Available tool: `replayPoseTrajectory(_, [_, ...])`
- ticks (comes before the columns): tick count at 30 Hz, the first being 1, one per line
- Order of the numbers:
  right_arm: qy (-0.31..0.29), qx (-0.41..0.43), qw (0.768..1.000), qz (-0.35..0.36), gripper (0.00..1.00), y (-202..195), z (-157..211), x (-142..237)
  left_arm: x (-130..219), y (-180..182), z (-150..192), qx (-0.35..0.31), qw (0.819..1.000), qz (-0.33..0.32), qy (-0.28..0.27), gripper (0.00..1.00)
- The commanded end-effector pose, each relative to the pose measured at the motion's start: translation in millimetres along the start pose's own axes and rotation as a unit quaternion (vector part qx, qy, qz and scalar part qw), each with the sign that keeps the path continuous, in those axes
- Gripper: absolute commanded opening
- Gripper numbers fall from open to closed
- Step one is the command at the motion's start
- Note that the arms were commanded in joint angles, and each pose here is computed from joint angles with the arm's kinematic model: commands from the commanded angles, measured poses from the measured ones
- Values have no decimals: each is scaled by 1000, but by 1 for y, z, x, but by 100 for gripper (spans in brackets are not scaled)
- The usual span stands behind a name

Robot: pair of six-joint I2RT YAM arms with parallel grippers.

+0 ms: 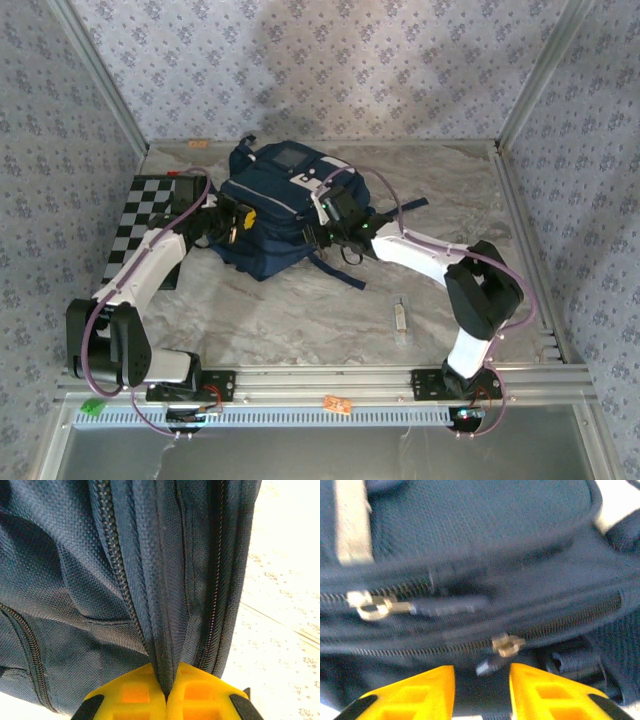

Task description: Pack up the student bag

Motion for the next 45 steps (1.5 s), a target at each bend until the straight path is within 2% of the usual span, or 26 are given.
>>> replayPoseTrajectory(1, [18,-6,1000,11,37,-9,-10,-11,17,-37,3,-39,998,50,-1,0])
replayPoseTrajectory(6, [26,-43,997,51,38,-42,-23,-19,16,-35,3,-47,998,45,1,0])
replayPoseTrajectory(13, [30,-109,988,105,35,-101,-35,-11,15,-32,3,-58,998,38,6,0])
replayPoseTrajectory(15, [31,-107,989,94,35,-96,-36,-5,14,-30,2,-59,998,33,5,0])
replayPoseTrajectory(19, [35,-81,995,40,36,-59,-36,14,12,-26,3,-64,998,28,7,0])
replayPoseTrajectory(22, [22,-108,994,18,41,-47,-43,28,9,-20,4,-70,997,20,11,0])
replayPoseTrajectory(26, [34,-167,984,-54,49,-24,-59,21,6,-11,6,-77,997,11,17,0])
replayPoseTrajectory(30, [51,-203,975,-77,53,-16,-74,1,6,-3,8,-85,996,1,19,0])
replayPoseTrajectory(35, [57,-225,970,-76,56,-18,-85,-14,5,2,9,-91,996,-7,20,0])
replayPoseTrajectory(37, [63,-209,974,-59,55,-18,-83,-15,5,2,8,-91,996,-8,20,0])
replayPoseTrajectory(39, [64,-178,982,-11,55,-26,-74,-12,4,2,8,-89,996,-8,21,0])
replayPoseTrajectory(45, [80,-142,986,21,54,-45,-37,0,4,0,5,-89,996,-6,20,0])
Point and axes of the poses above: each hand's point on the last joint's axis, 136 mm out from that joint toward the fingers, its own x axis back along the fingers, its own y axis along the line the jaws close on, z = x × y, the point moved 1 cm from there along x, back along the fingers, and after that the axes turned 10 degrees about -x, right-handed, at the moved point
